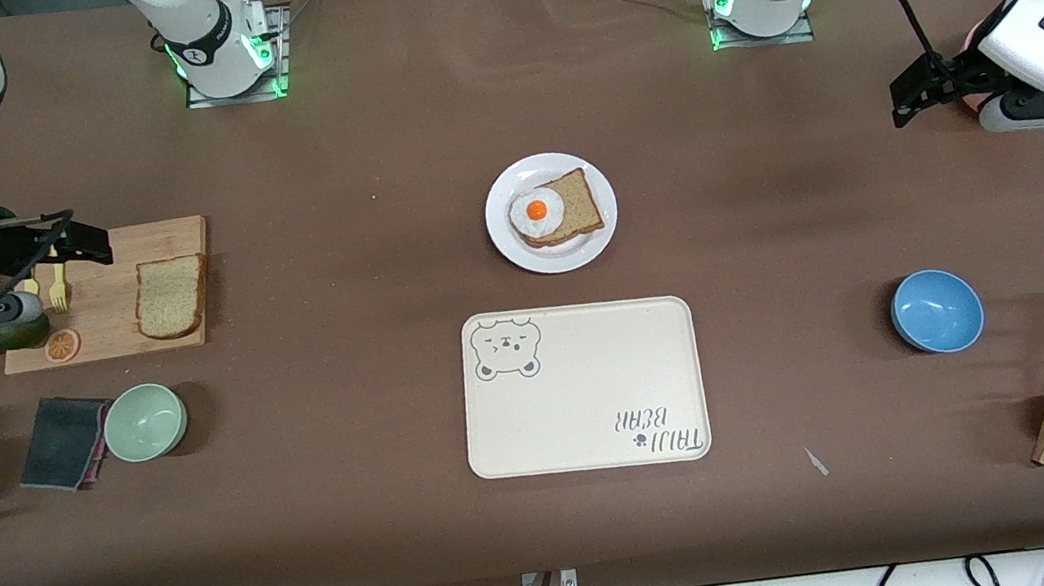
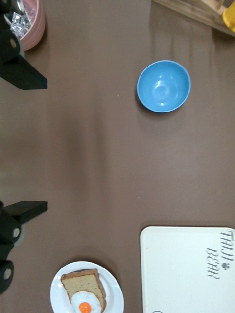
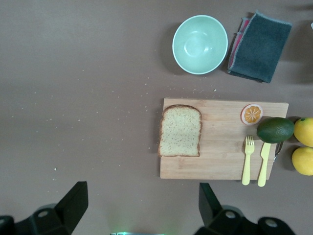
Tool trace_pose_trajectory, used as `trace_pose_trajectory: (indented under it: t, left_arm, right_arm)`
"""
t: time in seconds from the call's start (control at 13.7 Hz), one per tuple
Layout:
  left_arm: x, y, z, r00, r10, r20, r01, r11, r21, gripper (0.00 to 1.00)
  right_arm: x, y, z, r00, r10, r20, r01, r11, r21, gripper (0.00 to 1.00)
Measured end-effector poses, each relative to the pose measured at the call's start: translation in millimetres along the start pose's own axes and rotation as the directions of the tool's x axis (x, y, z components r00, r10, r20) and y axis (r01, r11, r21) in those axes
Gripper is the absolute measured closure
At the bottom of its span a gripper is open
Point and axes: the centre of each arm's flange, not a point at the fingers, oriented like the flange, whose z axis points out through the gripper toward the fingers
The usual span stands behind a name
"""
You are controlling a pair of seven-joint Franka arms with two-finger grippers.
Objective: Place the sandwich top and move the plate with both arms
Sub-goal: 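Lower the right gripper and pinch the bread slice's crust edge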
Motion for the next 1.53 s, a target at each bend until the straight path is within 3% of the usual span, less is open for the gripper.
trace_pose_trajectory:
  t: [0.44, 0.88, 1.53]
  left_arm:
    - [0.6, 11.4, 8.5, 0.999, 0.021, 0.037, -0.021, 1.000, 0.002, 0.00]
    - [0.6, 11.3, 8.6, 0.999, 0.021, 0.037, -0.021, 1.000, 0.002, 0.00]
    - [0.6, 11.3, 8.7, 0.999, 0.021, 0.038, -0.021, 1.000, 0.002, 0.00]
  right_arm:
    - [19.1, -3.9, 72.3, 1.000, -0.008, -0.026, 0.007, 1.000, -0.010, 0.00]
    - [30.1, -8.5, 173.4, 0.996, 0.045, -0.083, -0.051, 0.996, -0.073, 0.00]
    - [8.1, -30.2, 282.5, 0.990, 0.070, -0.126, -0.084, 0.991, -0.104, 0.00]
